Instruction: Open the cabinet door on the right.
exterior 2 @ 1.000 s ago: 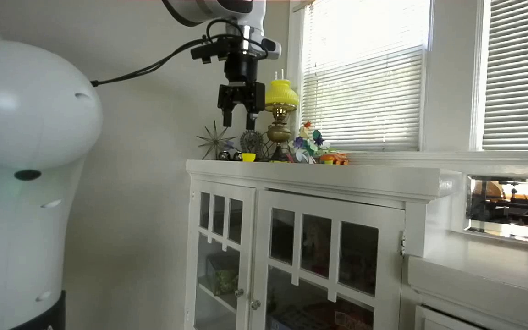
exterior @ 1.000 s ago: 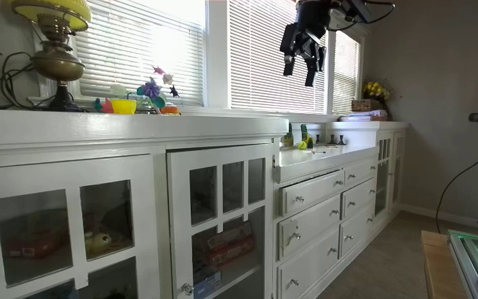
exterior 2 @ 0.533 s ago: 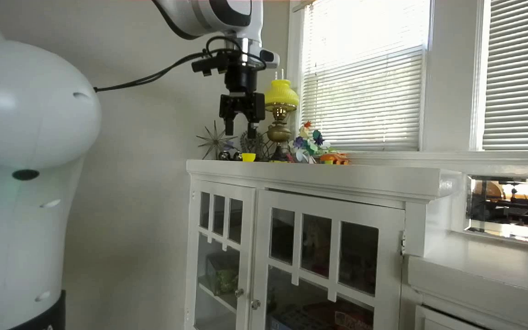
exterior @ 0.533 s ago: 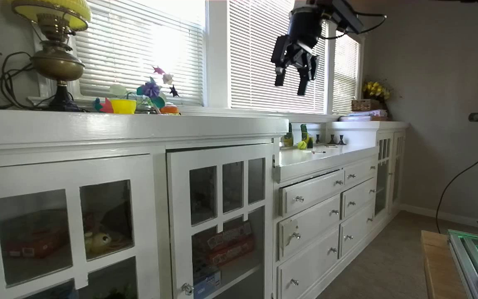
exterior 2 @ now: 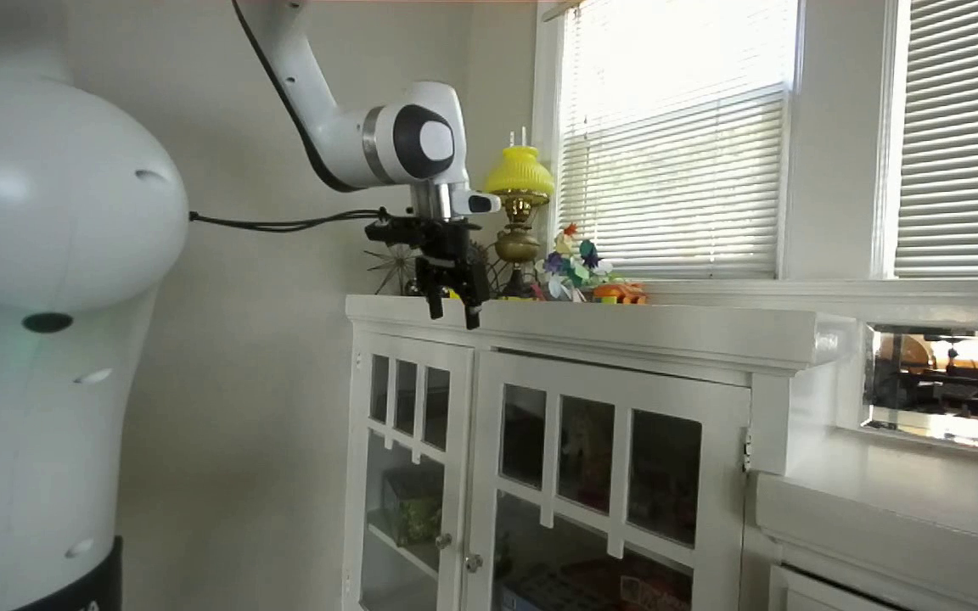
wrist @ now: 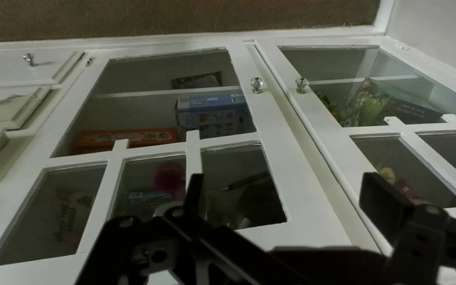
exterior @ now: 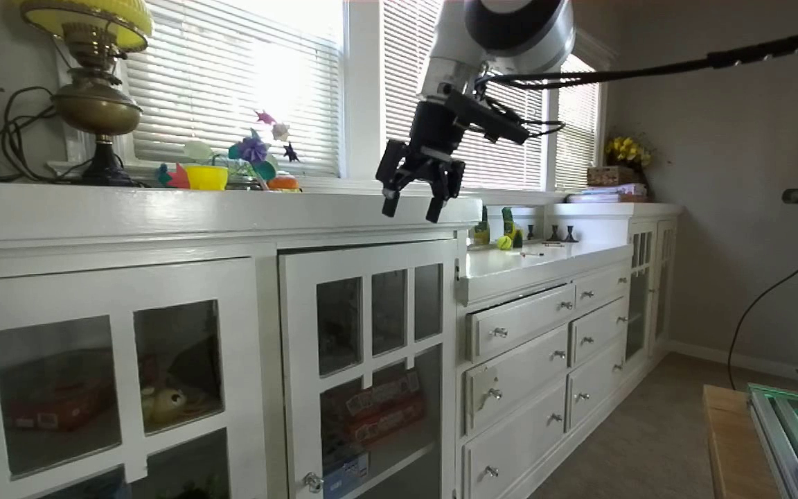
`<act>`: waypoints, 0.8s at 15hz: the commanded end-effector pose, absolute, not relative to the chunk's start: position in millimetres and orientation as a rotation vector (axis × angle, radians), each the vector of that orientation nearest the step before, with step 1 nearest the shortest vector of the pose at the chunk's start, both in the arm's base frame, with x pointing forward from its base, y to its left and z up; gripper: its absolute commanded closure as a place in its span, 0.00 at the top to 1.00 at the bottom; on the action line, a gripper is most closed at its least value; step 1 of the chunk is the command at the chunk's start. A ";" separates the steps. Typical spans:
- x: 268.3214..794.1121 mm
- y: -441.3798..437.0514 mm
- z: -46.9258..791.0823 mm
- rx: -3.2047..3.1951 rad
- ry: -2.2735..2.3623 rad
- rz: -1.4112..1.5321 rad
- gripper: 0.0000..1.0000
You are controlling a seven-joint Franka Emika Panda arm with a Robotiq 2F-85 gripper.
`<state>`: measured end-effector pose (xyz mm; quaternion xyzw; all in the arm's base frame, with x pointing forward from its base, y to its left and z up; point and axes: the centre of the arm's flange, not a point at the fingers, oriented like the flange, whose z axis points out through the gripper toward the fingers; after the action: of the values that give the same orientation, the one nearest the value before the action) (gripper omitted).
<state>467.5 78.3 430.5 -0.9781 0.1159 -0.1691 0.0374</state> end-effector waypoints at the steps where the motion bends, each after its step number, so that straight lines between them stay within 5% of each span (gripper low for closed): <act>1: 506.0 102.2 411.2 -2.985 0.345 -0.607 1.00; 6: 543.9 122.5 391.6 -2.981 0.255 -0.786 1.00; 12: 518.7 107.6 395.9 -2.977 0.262 -0.709 1.00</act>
<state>518.7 107.6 395.9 -0.9687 0.0851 -0.2306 0.0349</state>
